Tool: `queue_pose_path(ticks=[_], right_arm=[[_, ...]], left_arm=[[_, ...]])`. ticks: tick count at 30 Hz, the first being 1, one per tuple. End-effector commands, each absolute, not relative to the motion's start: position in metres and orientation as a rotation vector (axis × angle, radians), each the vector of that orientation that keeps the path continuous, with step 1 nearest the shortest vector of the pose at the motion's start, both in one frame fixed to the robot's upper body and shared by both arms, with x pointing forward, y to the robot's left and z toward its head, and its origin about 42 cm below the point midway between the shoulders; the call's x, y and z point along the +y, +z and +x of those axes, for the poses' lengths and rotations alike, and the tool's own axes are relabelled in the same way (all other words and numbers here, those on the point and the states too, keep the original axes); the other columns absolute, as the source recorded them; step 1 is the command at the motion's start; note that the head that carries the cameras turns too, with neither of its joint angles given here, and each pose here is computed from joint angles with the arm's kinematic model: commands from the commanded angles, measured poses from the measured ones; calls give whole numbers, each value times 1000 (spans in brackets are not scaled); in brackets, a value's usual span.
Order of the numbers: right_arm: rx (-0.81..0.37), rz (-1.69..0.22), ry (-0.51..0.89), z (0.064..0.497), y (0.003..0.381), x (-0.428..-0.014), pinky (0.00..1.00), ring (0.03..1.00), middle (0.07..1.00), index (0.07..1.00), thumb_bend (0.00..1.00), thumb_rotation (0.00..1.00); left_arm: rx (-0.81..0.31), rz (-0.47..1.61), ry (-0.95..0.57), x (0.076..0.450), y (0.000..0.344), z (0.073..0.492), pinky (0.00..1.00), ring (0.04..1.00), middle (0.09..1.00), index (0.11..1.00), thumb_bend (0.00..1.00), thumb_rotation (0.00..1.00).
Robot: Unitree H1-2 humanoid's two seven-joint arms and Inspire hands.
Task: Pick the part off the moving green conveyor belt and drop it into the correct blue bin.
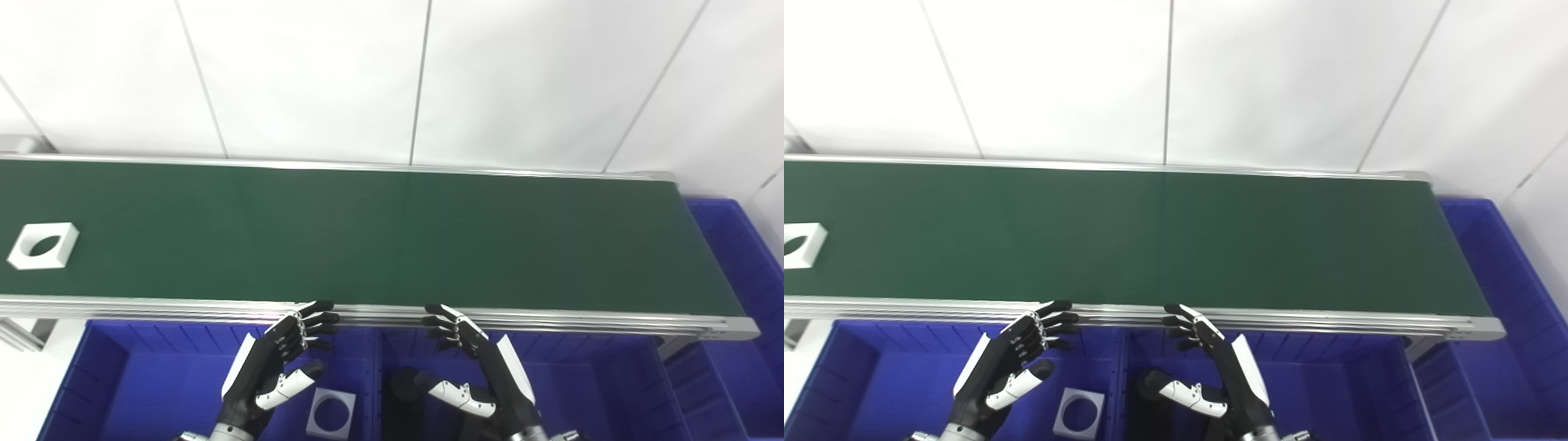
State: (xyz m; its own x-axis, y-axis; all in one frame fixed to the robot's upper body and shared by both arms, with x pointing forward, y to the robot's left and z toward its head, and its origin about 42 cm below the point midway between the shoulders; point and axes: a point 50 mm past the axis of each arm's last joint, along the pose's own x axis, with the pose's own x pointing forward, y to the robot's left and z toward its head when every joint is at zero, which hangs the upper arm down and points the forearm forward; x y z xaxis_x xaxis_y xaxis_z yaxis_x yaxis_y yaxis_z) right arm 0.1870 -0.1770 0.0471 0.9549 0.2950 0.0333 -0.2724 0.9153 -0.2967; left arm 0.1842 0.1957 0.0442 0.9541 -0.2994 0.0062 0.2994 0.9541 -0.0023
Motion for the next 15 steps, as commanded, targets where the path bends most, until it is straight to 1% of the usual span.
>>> queue_pose_path(ticks=[1, 7, 10, 12, 15], right_arm=[[-143, -282, 286, 193, 55, -173, 650, 725, 777, 834, 643, 566], [-147, -265, 279, 191, 51, -174, 644, 722, 774, 829, 633, 545], [-152, -255, 276, 191, 48, -174, 648, 721, 772, 825, 613, 502], [-153, -248, 275, 192, 45, -173, 650, 722, 772, 825, 609, 491], [-153, -249, 275, 192, 43, -173, 649, 722, 771, 823, 613, 502]], left_arm=[[-71, 0, -310, 196, 51, 189, 633, 717, 750, 780, 883, 607], [-67, 0, -323, 196, 44, 188, 631, 718, 756, 781, 857, 592], [-62, -2, -322, 196, 41, 187, 632, 716, 752, 780, 871, 589], [-58, -3, -320, 197, 39, 187, 631, 716, 750, 779, 876, 587], [-59, -3, -325, 197, 35, 188, 629, 716, 753, 779, 850, 571]])
